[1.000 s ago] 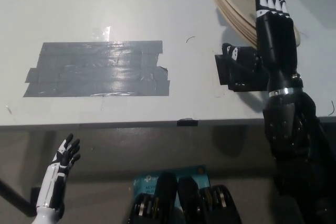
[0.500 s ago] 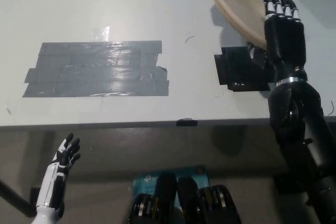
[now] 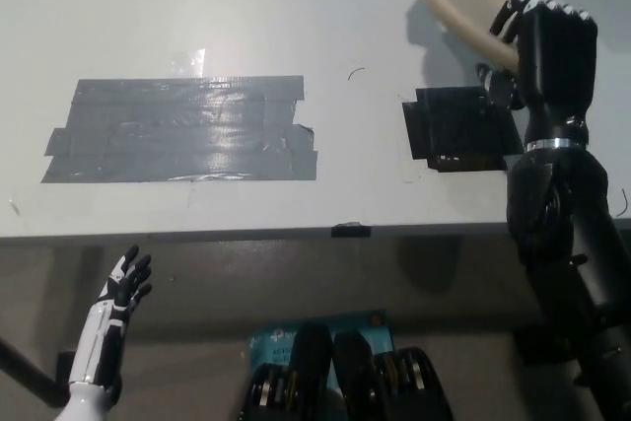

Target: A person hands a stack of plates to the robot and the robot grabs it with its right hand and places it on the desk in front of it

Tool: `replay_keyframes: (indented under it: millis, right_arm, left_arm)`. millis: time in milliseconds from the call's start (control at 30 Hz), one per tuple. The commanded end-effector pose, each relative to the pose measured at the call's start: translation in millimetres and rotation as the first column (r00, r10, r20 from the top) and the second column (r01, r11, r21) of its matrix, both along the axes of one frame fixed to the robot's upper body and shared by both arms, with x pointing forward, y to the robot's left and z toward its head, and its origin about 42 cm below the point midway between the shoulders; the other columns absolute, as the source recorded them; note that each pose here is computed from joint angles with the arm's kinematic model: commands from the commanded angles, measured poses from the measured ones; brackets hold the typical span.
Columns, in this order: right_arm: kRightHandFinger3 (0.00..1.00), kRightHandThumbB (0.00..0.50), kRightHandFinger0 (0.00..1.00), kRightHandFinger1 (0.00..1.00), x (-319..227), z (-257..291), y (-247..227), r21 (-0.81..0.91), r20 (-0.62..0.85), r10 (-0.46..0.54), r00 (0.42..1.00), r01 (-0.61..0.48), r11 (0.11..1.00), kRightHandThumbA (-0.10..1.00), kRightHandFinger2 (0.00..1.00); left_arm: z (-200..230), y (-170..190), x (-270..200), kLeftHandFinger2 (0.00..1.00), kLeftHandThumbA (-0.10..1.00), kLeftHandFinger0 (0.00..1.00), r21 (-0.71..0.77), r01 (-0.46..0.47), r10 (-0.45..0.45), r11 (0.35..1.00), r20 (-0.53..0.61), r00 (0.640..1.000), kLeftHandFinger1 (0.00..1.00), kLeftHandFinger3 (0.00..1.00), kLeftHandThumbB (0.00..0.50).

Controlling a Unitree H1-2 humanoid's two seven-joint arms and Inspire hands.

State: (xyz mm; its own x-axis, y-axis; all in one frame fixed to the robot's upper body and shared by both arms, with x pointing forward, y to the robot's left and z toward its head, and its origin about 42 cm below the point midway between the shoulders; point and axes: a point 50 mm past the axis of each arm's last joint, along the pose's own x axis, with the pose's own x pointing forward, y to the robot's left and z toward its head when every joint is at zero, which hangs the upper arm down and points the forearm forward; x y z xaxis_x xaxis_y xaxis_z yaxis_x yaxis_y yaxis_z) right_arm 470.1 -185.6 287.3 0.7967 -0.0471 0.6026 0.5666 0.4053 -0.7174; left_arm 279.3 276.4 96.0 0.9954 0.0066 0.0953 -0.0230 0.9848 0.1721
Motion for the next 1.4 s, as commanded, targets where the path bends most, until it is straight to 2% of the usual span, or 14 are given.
replay_keyframes:
  millis: [0, 133, 333, 500, 533, 733, 833, 867, 900, 933, 967, 1133, 1267, 1367]
  right_arm:
    - [0.07, 0.013, 0.00, 0.00, -6, 47, 8, 0.046, 0.238, 0.060, 0.969, -0.073, 0.996, 1.00, 0.15]
    - [0.06, 0.007, 0.00, 0.00, -16, 52, 6, 0.057, 0.282, 0.078, 0.956, -0.098, 0.994, 0.95, 0.18]
    - [0.28, 0.000, 0.00, 0.00, -32, 58, 4, 0.057, 0.304, 0.087, 0.949, -0.109, 0.992, 0.96, 0.28]
    - [0.22, 0.012, 0.00, 0.00, -29, 57, -2, 0.053, 0.290, 0.079, 0.954, -0.099, 0.994, 0.85, 0.26]
    - [0.15, 0.010, 0.00, 0.00, -25, 53, -4, 0.050, 0.284, 0.081, 0.955, -0.099, 0.994, 0.80, 0.21]
    - [0.08, 0.013, 0.00, 0.00, -11, 26, -12, 0.011, 0.190, 0.066, 0.980, -0.070, 0.997, 0.79, 0.16]
    - [0.08, 0.018, 0.00, 0.00, -3, 12, -13, -0.006, 0.152, 0.062, 0.986, -0.062, 0.998, 0.79, 0.16]
    - [0.14, 0.022, 0.00, 0.00, 0, 7, -13, -0.011, 0.133, 0.058, 0.989, -0.057, 0.998, 0.78, 0.18]
    - [0.16, 0.024, 0.00, 0.00, 3, 0, -14, -0.023, 0.109, 0.057, 0.992, -0.055, 0.998, 0.75, 0.14]
    - [0.15, 0.025, 0.00, 0.00, 6, -4, -15, -0.034, 0.103, 0.058, 0.993, -0.055, 0.998, 0.67, 0.03]
    - [0.11, 0.025, 0.00, 0.00, 11, -12, -15, -0.050, 0.080, 0.057, 0.995, -0.053, 0.997, 0.66, 0.00]
    - [0.01, 0.030, 0.00, 0.00, 30, -36, -15, -0.118, 0.003, 0.045, 0.999, -0.044, 0.992, 0.67, 0.00]
    - [0.01, 0.049, 0.00, 0.00, 42, -41, -13, -0.174, 0.004, 0.037, 0.999, -0.035, 0.984, 0.65, 0.01]
    - [0.01, 0.016, 0.00, 0.00, 48, -40, -6, -0.229, 0.019, 0.043, 0.999, -0.038, 0.973, 0.80, 0.02]
  left_arm:
    - [12, 2, 5, 1.00, 0.98, 1.00, 0.033, 0.025, -0.027, 0.999, 0.050, 0.998, 1.00, 1.00, 0.175]
    - [8, 1, 0, 1.00, 0.99, 1.00, 0.034, 0.034, -0.035, 0.999, 0.044, 0.998, 1.00, 1.00, 0.164]
    - [1, 1, -14, 1.00, 0.98, 1.00, 0.039, 0.033, -0.034, 0.999, 0.017, 0.999, 1.00, 1.00, 0.156]
    - [-1, 1, -16, 0.99, 0.94, 0.99, 0.026, 0.027, -0.028, 0.999, 0.019, 0.999, 1.00, 1.00, 0.139]
    - [-1, 0, -16, 0.99, 0.94, 1.00, 0.024, 0.026, -0.026, 0.999, 0.014, 1.000, 1.00, 1.00, 0.139]
    - [-1, 0, -17, 1.00, 0.94, 1.00, 0.023, 0.028, -0.029, 0.999, 0.010, 1.000, 1.00, 1.00, 0.139]
    - [-2, 0, -16, 1.00, 0.94, 1.00, 0.024, 0.030, -0.030, 0.999, 0.014, 0.999, 1.00, 1.00, 0.143]
    - [-2, 0, -16, 1.00, 0.94, 1.00, 0.024, 0.031, -0.031, 0.999, 0.016, 0.999, 1.00, 1.00, 0.145]
    - [-2, 0, -16, 0.99, 0.94, 1.00, 0.024, 0.031, -0.032, 0.999, 0.018, 0.999, 1.00, 1.00, 0.149]
    - [-2, 0, -16, 0.99, 0.94, 1.00, 0.023, 0.033, -0.033, 0.999, 0.018, 0.999, 1.00, 1.00, 0.150]
    - [-1, -1, -15, 0.98, 0.94, 1.00, 0.025, 0.034, -0.034, 0.999, 0.020, 0.999, 1.00, 1.00, 0.149]
    - [0, -1, -15, 0.97, 0.94, 1.00, 0.018, 0.032, -0.033, 0.999, 0.013, 0.999, 1.00, 1.00, 0.162]
    - [0, -2, -14, 0.97, 0.93, 0.99, 0.010, 0.038, -0.038, 0.999, 0.023, 0.999, 1.00, 1.00, 0.144]
    - [0, -2, -13, 0.96, 0.92, 0.97, 0.006, 0.041, -0.041, 0.999, 0.024, 0.999, 1.00, 1.00, 0.149]
